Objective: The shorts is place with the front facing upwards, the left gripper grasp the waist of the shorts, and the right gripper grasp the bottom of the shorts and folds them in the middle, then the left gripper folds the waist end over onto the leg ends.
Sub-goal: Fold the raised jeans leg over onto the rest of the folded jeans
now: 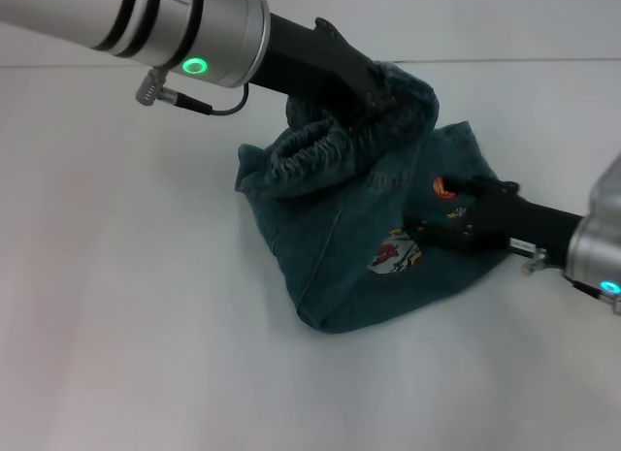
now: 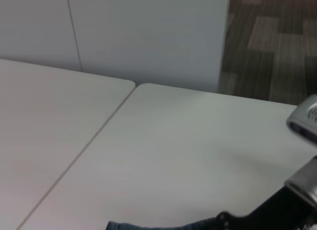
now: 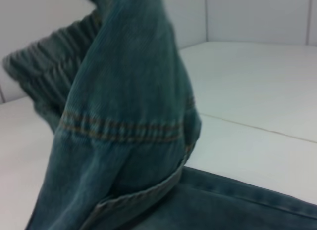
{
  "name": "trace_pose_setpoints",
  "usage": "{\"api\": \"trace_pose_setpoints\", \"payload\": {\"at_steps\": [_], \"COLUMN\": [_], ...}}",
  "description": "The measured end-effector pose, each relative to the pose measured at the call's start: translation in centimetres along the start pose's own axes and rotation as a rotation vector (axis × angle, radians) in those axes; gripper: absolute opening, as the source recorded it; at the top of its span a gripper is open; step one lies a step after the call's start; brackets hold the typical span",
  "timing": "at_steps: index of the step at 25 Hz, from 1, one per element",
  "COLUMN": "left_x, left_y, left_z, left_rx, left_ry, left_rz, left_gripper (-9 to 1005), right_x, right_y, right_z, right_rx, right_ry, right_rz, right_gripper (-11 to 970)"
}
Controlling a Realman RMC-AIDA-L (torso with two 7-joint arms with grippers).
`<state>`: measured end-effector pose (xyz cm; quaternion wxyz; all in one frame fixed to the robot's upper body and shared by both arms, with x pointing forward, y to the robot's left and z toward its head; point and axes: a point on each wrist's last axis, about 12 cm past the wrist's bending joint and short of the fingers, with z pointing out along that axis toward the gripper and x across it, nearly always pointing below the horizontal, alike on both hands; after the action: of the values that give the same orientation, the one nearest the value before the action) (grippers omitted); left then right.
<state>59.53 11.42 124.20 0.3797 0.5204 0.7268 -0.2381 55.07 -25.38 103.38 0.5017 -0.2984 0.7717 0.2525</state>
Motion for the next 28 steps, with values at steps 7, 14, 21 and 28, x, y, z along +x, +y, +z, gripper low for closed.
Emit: {"api": "trace_pose_setpoints", "payload": {"at_steps": [7,14,21,28], "left_x": [0.1,0.0,-0.1,-0.9], "left_y": [-1.1,-2.4,-3.5,-4.7], "left_z": [1.9,3.6,6.1,8.3], "left_rx": [0.032,0.073,0.101,0.115], "left_ry": [0.037,0.076,0.111,0.128], "left_rz": [0.044,0.102,0.149,0.209], "left_gripper": [48,48,49,49], "right_x": [0.6,1.0,2.2,3.5], "right_y": [-0.9,-1.1,-1.7,-1.6], "right_z": [-3.4,-5.5,-8.5,-10.4], "right_rx": [0.023,0.015,0.076,0.117], "right_ry": [-0.041,-0.091,-0.12,-0.121], "right_rz": [0.039,0.075,0.115,0.147], "right_gripper": [909,909,908,909]}}
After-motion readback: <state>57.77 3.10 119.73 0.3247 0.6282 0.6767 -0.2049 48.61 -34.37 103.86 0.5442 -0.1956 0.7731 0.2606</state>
